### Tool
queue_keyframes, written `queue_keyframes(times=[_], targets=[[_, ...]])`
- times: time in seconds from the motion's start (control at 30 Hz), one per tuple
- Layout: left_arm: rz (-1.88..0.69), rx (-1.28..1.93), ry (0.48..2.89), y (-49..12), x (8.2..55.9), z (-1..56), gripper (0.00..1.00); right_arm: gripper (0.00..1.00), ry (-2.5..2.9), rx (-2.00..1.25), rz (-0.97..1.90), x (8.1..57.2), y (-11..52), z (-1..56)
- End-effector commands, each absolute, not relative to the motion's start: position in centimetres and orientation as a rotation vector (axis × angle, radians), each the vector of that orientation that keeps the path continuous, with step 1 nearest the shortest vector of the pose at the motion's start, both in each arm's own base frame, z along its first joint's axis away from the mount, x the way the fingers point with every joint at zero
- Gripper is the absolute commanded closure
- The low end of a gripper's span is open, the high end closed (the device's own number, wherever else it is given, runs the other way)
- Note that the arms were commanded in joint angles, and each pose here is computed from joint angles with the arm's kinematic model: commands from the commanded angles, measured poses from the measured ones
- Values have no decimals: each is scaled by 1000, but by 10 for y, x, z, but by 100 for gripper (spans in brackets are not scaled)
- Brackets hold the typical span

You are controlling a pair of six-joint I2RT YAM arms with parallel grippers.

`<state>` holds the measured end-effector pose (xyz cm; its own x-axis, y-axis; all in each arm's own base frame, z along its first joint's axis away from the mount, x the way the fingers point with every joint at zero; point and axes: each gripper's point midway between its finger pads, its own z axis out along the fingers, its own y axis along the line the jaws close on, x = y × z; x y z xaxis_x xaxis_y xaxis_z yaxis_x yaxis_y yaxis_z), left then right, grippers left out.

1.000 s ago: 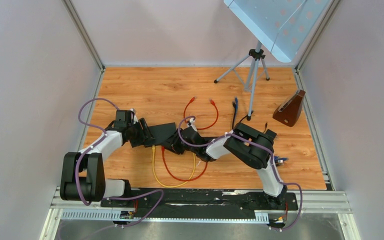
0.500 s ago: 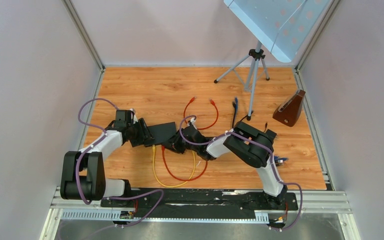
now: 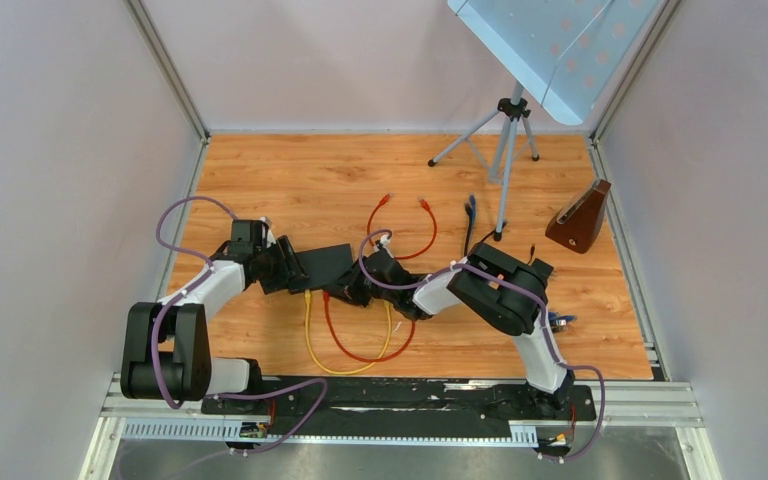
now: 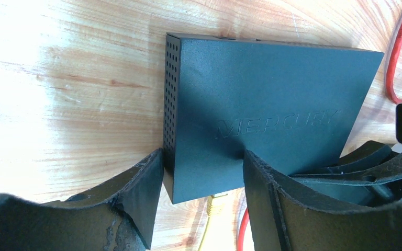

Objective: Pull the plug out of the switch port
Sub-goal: Pull the connector from the switch port.

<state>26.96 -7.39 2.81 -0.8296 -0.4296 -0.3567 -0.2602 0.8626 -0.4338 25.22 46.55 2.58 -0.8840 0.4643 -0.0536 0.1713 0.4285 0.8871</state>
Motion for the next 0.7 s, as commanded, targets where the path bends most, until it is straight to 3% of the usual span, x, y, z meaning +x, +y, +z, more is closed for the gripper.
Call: queue_keyframes(times=[0.0,0.47,0.67], targets=[[-590,-477,2579,-84,272,32,35,88,2519,537,1230,246,444,-17],[-554,-498,2598,-80,271,27,34,88,2517,505,1229,243,442,-14],[-563,-486,2600,-81,271,26,35,68,2508,510,1156,250,436,-12]])
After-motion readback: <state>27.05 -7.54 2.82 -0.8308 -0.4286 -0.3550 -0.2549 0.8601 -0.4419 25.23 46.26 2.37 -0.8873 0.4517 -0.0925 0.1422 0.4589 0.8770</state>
